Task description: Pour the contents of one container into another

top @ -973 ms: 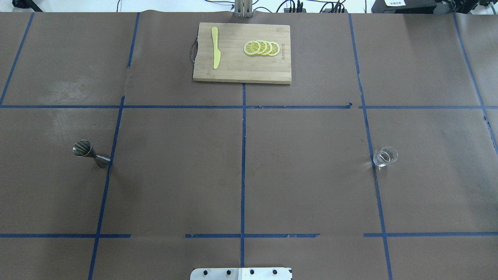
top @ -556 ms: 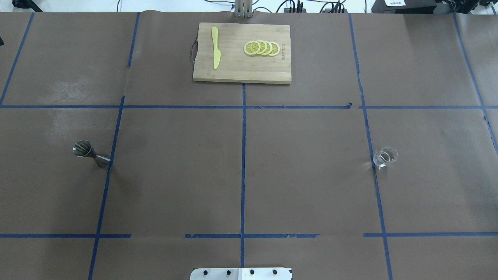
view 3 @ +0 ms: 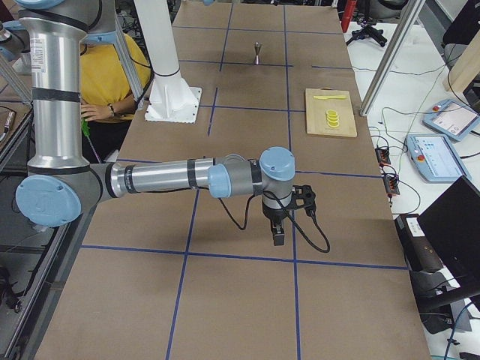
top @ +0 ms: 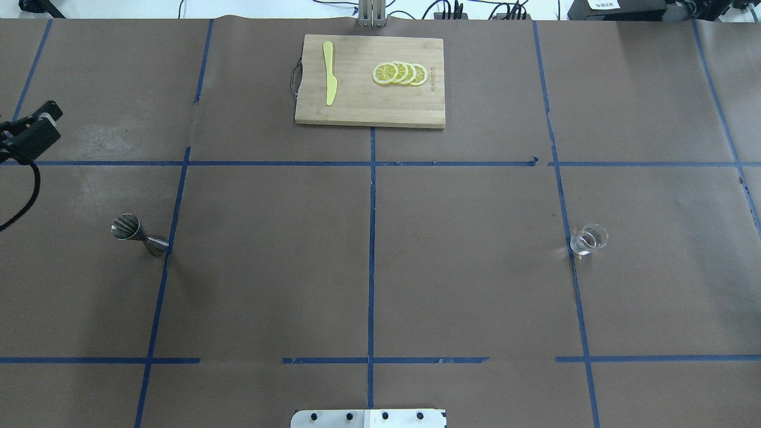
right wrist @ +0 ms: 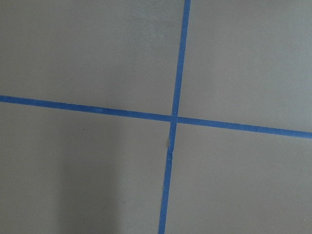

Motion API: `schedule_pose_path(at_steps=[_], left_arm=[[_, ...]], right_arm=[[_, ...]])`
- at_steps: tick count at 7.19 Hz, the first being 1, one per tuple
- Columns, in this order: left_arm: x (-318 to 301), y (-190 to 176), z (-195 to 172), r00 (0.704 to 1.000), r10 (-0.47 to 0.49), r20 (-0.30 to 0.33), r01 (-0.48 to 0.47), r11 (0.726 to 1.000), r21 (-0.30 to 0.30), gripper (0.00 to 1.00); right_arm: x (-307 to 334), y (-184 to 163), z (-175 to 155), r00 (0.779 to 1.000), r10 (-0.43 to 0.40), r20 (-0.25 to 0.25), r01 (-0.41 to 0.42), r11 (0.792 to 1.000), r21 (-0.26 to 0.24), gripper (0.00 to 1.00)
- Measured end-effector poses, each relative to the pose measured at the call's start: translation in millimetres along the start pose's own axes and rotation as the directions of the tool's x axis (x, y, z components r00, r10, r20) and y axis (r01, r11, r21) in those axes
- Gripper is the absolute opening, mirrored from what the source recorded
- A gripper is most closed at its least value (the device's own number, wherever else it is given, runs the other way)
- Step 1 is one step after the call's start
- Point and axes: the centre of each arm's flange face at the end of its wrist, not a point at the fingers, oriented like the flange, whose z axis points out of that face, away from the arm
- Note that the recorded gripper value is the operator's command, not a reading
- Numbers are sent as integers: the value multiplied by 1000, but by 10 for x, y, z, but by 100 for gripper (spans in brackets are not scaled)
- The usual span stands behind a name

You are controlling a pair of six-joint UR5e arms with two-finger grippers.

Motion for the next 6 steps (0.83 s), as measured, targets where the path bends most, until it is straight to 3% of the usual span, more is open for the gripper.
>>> schedule_pose_path(at_steps=[2,6], left_arm=[[7,521,45,999,19,42,-20,999,36,100],[144,1415,13,998,64,21,-65,994,86,100]], right_arm=[[-7,-4,-6,1000,0,1,0,1000,1,100],[-13,-10,-23,1000,-1,1,1,1000,5,100]])
